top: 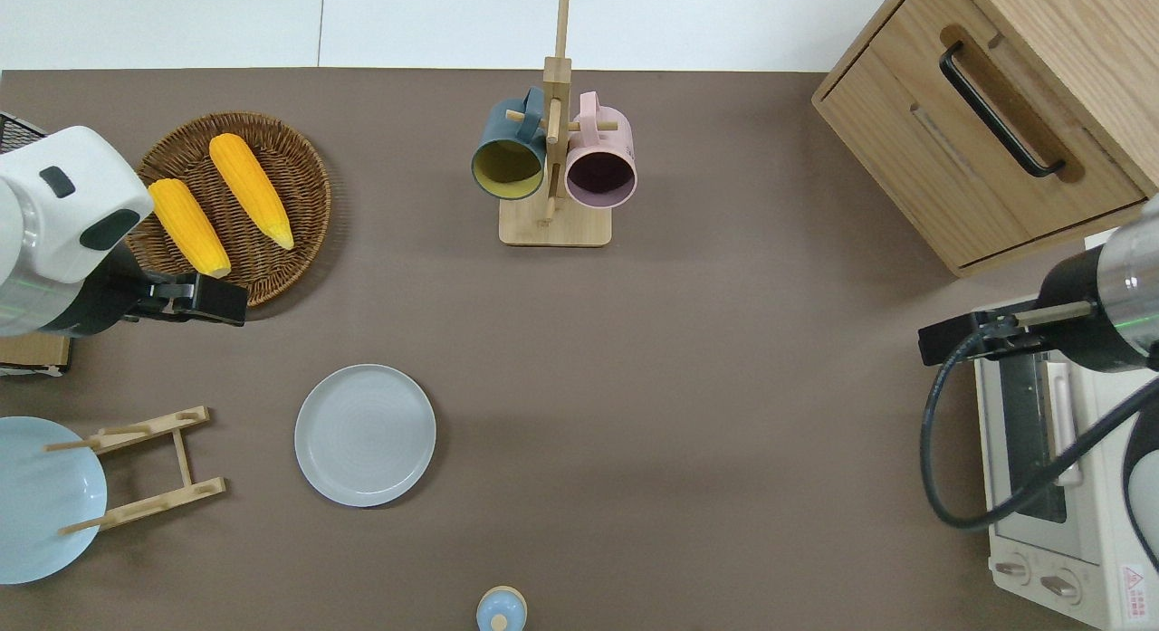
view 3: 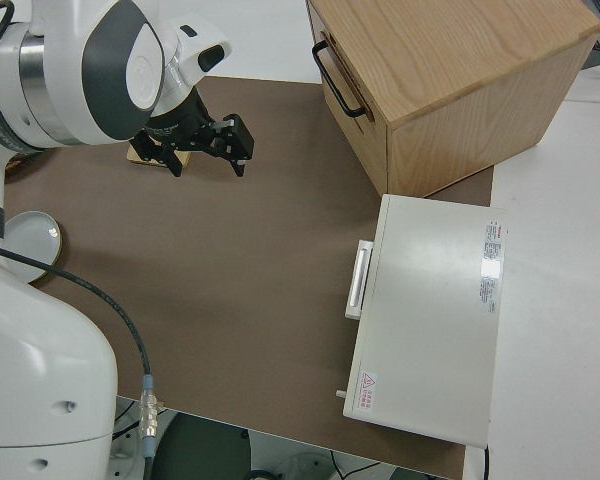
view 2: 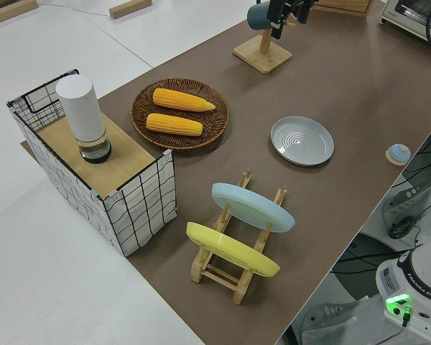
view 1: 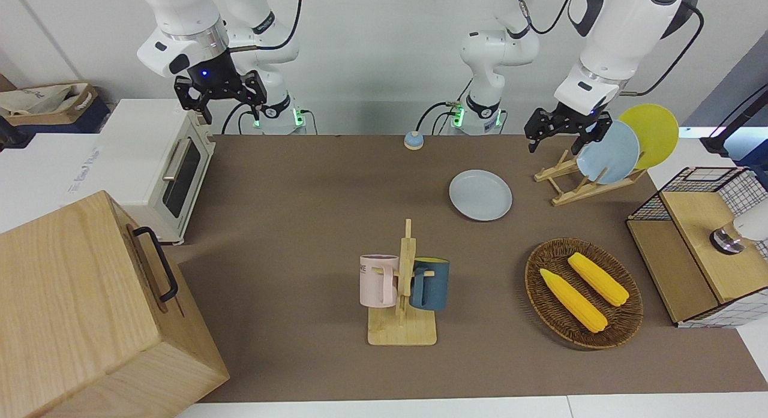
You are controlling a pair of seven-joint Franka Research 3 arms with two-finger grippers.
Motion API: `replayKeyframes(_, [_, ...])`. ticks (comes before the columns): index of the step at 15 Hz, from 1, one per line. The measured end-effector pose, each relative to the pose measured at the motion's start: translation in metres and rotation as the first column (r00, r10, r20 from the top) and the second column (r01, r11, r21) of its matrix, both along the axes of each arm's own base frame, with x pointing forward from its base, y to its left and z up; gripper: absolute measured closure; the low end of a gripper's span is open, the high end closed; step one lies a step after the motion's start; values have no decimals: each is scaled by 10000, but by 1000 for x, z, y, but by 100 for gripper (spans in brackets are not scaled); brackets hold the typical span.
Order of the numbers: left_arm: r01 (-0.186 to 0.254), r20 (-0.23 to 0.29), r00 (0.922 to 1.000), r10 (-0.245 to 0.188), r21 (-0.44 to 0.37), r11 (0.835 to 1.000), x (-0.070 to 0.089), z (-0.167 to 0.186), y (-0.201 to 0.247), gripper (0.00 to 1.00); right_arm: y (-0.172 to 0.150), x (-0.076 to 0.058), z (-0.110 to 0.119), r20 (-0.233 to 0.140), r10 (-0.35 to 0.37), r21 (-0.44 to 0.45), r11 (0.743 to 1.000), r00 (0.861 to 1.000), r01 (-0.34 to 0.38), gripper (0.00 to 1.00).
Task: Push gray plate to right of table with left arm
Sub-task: 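Move the left gripper down toward the gray plate's near edge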
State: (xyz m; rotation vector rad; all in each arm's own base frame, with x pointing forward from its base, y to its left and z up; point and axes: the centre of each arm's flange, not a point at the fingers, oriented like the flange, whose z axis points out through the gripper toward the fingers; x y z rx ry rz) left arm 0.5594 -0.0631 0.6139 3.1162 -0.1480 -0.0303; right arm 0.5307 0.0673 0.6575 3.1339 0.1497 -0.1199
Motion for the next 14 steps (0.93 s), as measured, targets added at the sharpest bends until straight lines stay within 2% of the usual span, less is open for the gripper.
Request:
replayKeyframes(8, [-95, -154, 9998, 95, 19, 10000, -1, -2, 5, 0, 0, 0, 0, 0, 0, 0, 10000, 10000, 0, 1])
replayKeyframes(14, [-200, -584, 9981, 203, 71, 9998, -4, -14, 10, 0, 0, 0, 0, 0, 0, 0, 10000, 10000, 0, 1])
